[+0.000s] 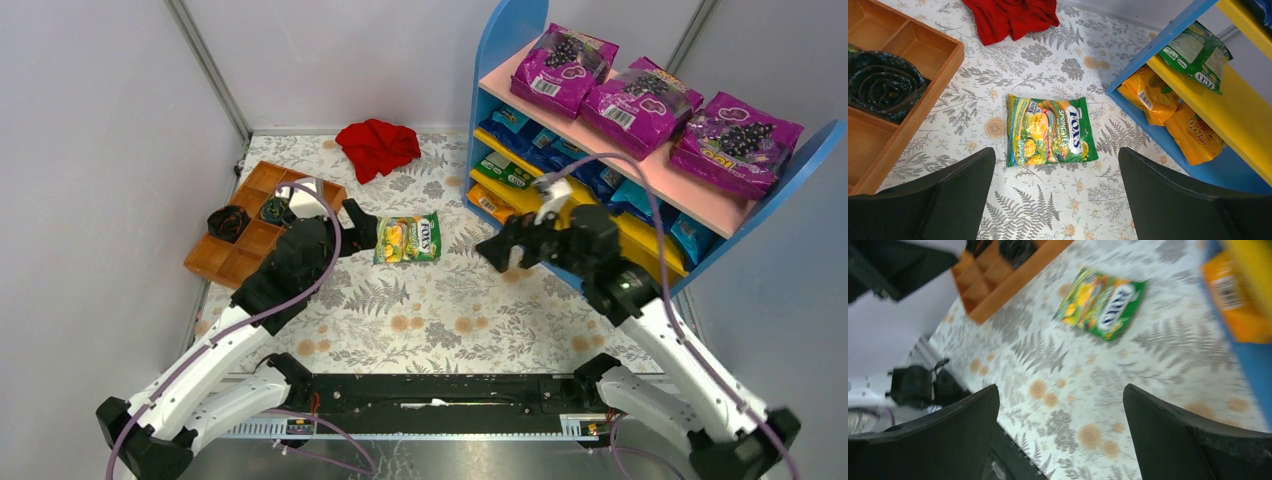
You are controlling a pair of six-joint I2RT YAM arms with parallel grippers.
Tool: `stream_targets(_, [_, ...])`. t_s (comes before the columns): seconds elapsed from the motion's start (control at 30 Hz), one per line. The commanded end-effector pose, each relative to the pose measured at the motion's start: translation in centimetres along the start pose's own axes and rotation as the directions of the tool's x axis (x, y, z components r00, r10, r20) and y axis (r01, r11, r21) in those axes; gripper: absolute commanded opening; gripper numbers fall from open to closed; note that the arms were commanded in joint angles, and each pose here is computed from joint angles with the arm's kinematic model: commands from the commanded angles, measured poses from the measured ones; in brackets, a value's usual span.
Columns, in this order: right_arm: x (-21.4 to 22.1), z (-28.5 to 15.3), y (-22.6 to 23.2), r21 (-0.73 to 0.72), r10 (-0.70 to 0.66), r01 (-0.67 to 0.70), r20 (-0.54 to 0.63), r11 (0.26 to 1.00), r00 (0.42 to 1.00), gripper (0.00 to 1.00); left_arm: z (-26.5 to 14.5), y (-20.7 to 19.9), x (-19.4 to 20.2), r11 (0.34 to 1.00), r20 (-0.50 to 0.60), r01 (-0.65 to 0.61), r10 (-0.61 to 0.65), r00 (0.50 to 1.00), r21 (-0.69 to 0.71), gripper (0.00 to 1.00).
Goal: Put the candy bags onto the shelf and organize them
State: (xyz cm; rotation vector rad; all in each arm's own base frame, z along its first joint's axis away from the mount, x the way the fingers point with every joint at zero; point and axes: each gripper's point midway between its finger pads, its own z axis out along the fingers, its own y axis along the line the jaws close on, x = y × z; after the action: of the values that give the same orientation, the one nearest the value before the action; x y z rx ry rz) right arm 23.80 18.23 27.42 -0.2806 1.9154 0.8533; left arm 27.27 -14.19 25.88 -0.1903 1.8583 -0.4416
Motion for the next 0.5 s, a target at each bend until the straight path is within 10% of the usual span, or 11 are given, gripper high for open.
stream_targets(0.0, [0.2, 3.6, 4.4, -0.005, -0.023, 0.023, 0.011, 1.0, 1.0, 1.0, 0.3, -0.5, -0.8, 1.0, 0.019, 0.009, -0.009, 1.0, 0.013, 0.99])
stream_targets(0.2, [6.8, 10.7, 2.7, 0.2, 0.248, -0.217, -0.147, 0.956, 0.958, 1.0, 0.6, -0.4, -0.7, 1.0, 0.015, 0.015, -0.015, 1.0, 0.004, 0.99])
stream_targets(0.47, [8.8, 16.9, -0.9, 0.319, 0.384, -0.368, 0.011, 0.874, 0.923, 1.0, 0.9, 0.2, -0.4, 1.0, 0.0, 0.008, -0.008, 1.0, -0.009, 0.99])
